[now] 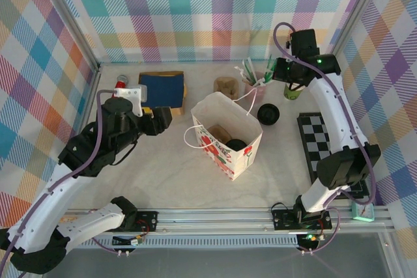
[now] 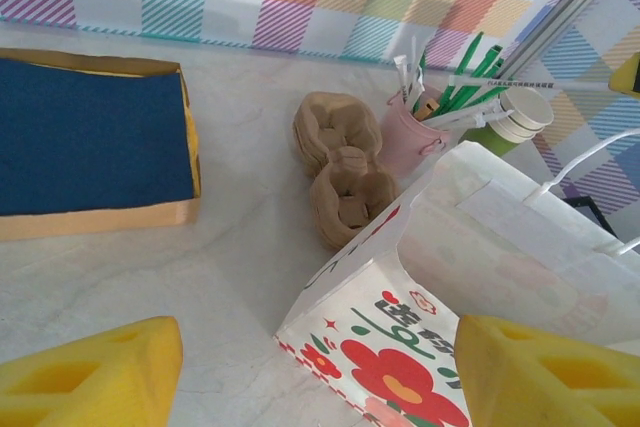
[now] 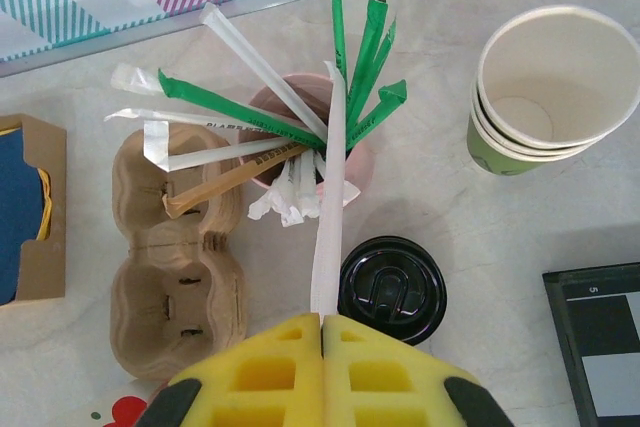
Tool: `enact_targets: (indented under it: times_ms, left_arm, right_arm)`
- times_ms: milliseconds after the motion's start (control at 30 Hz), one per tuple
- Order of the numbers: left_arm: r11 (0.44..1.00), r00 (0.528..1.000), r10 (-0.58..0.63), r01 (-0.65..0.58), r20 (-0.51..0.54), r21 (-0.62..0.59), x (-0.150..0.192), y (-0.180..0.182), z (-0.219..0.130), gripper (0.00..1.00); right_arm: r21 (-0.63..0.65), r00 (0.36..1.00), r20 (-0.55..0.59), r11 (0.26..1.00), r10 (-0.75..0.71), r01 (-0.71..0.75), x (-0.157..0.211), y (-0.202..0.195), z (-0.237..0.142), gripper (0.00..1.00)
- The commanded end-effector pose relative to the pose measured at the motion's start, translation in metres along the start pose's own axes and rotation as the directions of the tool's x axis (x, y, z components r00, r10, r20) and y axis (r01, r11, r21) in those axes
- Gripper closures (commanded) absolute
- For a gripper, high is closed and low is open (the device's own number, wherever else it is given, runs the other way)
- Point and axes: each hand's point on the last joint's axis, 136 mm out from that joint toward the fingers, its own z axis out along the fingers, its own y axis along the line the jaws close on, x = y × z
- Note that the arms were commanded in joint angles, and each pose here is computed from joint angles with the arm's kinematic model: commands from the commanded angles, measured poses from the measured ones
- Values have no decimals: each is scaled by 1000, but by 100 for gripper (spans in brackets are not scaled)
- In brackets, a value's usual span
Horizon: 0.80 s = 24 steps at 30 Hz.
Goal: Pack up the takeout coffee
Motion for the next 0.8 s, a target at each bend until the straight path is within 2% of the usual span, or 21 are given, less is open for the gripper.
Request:
enact_targets:
  times_ms: [0, 333, 767]
  left_arm:
    - [999, 998, -35, 34, 48, 13, -17, -5, -4, 28]
    - [998, 996, -52, 49, 71, 42, -27, -12, -7, 28]
    - [999, 994, -28, 25, 108, 34, -25, -6, -12, 28]
  right_arm:
    - [0, 1000, 14, 1000, 12, -12, 3, 1, -11, 100]
    - [-13, 999, 35, 1000, -4, 4, 10, 6, -27, 100]
    - [-12, 993, 115, 999, -40, 42, 4, 15, -69, 100]
